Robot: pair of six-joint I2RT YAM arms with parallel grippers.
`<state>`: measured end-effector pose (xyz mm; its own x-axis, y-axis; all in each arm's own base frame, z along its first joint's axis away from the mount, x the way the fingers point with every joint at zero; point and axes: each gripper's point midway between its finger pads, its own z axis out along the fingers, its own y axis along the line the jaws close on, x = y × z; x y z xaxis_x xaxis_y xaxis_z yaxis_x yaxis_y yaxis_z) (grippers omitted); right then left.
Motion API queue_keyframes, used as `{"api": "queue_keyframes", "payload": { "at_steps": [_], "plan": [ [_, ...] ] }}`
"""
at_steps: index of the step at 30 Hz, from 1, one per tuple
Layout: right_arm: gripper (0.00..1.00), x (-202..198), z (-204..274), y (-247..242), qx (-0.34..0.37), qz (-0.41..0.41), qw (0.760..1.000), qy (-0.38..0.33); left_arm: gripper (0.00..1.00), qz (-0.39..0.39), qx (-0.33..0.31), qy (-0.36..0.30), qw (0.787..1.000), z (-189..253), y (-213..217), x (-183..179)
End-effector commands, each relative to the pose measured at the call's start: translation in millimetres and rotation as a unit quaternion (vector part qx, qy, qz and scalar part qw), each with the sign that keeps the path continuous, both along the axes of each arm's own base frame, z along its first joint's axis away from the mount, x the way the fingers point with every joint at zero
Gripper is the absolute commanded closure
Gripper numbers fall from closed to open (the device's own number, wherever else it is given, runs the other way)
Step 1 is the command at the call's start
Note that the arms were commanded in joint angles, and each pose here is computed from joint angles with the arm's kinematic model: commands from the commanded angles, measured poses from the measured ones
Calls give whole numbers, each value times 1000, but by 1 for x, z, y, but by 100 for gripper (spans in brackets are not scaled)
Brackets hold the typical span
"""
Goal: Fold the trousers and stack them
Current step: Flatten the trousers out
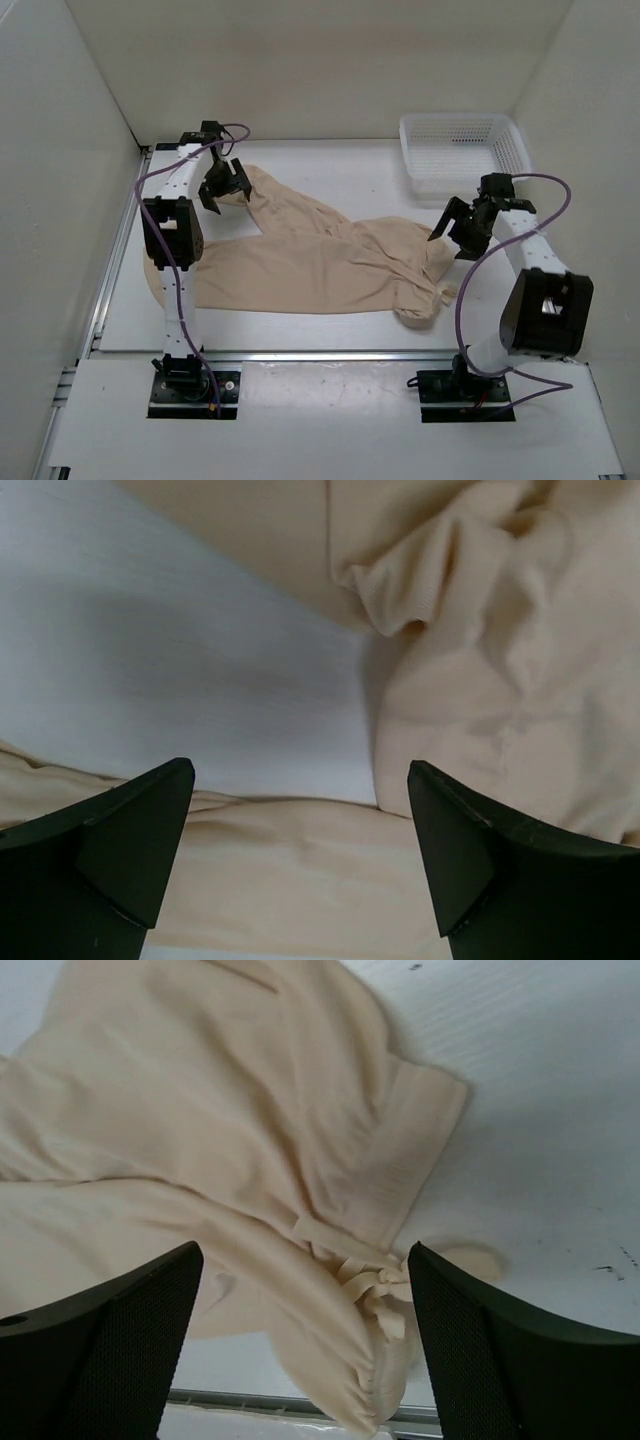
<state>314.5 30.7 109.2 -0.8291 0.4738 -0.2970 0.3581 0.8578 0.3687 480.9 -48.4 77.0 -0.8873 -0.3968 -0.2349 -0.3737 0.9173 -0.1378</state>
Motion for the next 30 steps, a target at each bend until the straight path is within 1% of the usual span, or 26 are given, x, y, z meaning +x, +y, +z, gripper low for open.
{"api": "queue_keyframes", "payload": {
  "at_steps": [1, 2, 3, 4, 7, 9, 10, 13, 14, 16, 17, 18, 20, 21, 22, 23, 24, 25, 27, 28, 29, 30],
  "plan": [
    [12, 16, -16, -19, -36, -9, 999, 14, 0, 18, -12, 0, 1000, 6, 2, 3],
    [12, 22, -18, -21, -40, -11, 999, 13, 2, 18, -12, -7, 1000, 7, 2, 7],
    [14, 22, -26, -27, -47, -19, 998, 24, 4, 25, -14, 0, 1000, -2, 1, 7],
    [18, 27, -32, -35, -63, -26, 997, 34, 4, 26, -13, 4, 1000, -10, 1, 8],
    [18, 31, -46, -48, -95, -47, 993, 51, 4, 37, -17, 15, 999, -22, -1, 10],
    [19, 33, -52, -53, -107, -56, 991, 57, 4, 36, -22, 11, 999, -19, -2, 12],
    [21, 31, -62, -53, -106, -55, 990, 71, 4, 37, -23, 16, 999, -24, -7, 11],
    [28, 37, -77, -49, -93, -54, 991, 77, 7, 35, -29, 11, 999, -26, -10, 16],
    [38, 39, -81, -46, -86, -51, 992, 73, 9, 41, -31, 16, 999, -30, -10, 15],
    [52, 42, -84, -42, -74, -47, 994, 73, 14, 42, -31, 16, 999, -34, -10, 17],
    [70, 44, -82, -43, -75, -43, 994, 68, 21, 42, -31, 16, 999, -34, -10, 17],
    [79, 45, -82, -43, -75, -43, 994, 68, 27, 40, -35, 16, 998, -34, -12, 17],
    [92, 49, -75, -44, -78, -39, 995, 56, 46, 43, -43, 12, 998, -34, -14, 21],
    [100, 52, -68, -44, -79, -39, 995, 48, 63, 41, -48, 5, 998, -34, -16, 25],
    [100, 49, -68, -44, -79, -39, 995, 53, 70, 38, -59, 0, 998, -29, -20, 27],
    [100, 50, -65, -44, -79, -39, 995, 49, 73, 41, -64, 1, 997, -29, -22, 27],
    [100, 54, -59, -45, -81, -36, 995, 39, 78, 40, -69, -4, 997, -30, -24, 31],
    [100, 51, -59, -44, -81, -36, 995, 43, 90, 43, -75, -3, 996, -29, -26, 31],
    [100, 50, -56, -44, -81, -36, 995, 39, 90, 38, -75, -3, 996, -29, -30, 30],
    [100, 50, -56, -44, -81, -36, 995, 39, 90, 36, -81, -12, 996, -19, -32, 31],
    [100, 47, -55, -44, -81, -36, 995, 39, 90, 41, -67, 0, 997, -25, -27, 22],
    [100, 48, -51, -46, -86, -38, 995, 33, 90, 38, -61, -12, 997, -7, -29, 17]
  ]
}}
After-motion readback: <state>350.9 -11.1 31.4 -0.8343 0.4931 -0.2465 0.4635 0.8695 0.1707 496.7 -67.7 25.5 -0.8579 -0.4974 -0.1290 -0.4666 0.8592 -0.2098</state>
